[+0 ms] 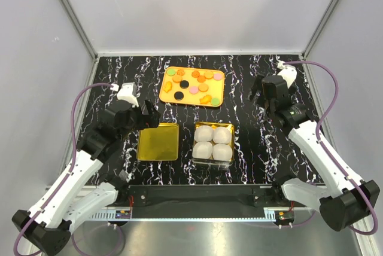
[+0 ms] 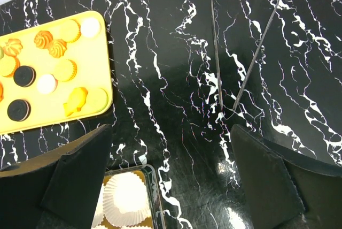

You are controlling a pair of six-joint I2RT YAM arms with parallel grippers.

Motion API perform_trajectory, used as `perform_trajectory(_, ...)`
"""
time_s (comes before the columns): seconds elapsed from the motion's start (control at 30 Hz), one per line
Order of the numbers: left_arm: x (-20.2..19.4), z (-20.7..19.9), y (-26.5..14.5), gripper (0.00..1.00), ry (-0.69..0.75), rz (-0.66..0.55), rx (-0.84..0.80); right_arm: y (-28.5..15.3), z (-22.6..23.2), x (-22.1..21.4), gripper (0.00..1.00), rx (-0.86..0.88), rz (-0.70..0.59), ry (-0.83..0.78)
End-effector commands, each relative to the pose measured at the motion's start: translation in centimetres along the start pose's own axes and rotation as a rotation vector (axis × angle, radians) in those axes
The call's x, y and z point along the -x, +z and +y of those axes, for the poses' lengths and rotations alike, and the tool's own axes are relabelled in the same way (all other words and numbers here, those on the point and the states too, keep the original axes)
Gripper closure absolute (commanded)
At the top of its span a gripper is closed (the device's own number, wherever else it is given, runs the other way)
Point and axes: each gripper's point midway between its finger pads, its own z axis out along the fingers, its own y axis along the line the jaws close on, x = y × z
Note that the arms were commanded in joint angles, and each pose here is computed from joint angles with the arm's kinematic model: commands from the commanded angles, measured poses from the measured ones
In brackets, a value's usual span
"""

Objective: Pack the cookies

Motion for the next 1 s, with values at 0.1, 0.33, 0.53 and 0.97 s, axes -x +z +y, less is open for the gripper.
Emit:
perform_trajectory(0.1,1.0,-1.0,0.2,0.01,0.014,-0.03,-0.047,-1.0,1.0,1.6,0.0,0.034,-0.005,0.005)
perform_trajectory(0.33,0.9,-1.6,0.4,0.01,0.017,-0.021,-0.082,5.2,-0.4,2.2,0.0,0.008,0.17,-0.004)
perform_trajectory(0.53,0.7,-1.9,0.4,0.01,0.018,-0.009,-0.106,11.0,-6.1,2.8,0.0,-0.149,0.244,0.05)
perform_trajectory(0.97,0.4,-1.7,0.4,0.01,0.019,0.0,-0.097,19.0,-10.6,-6.9,0.0,-0.202,0.463,0.033)
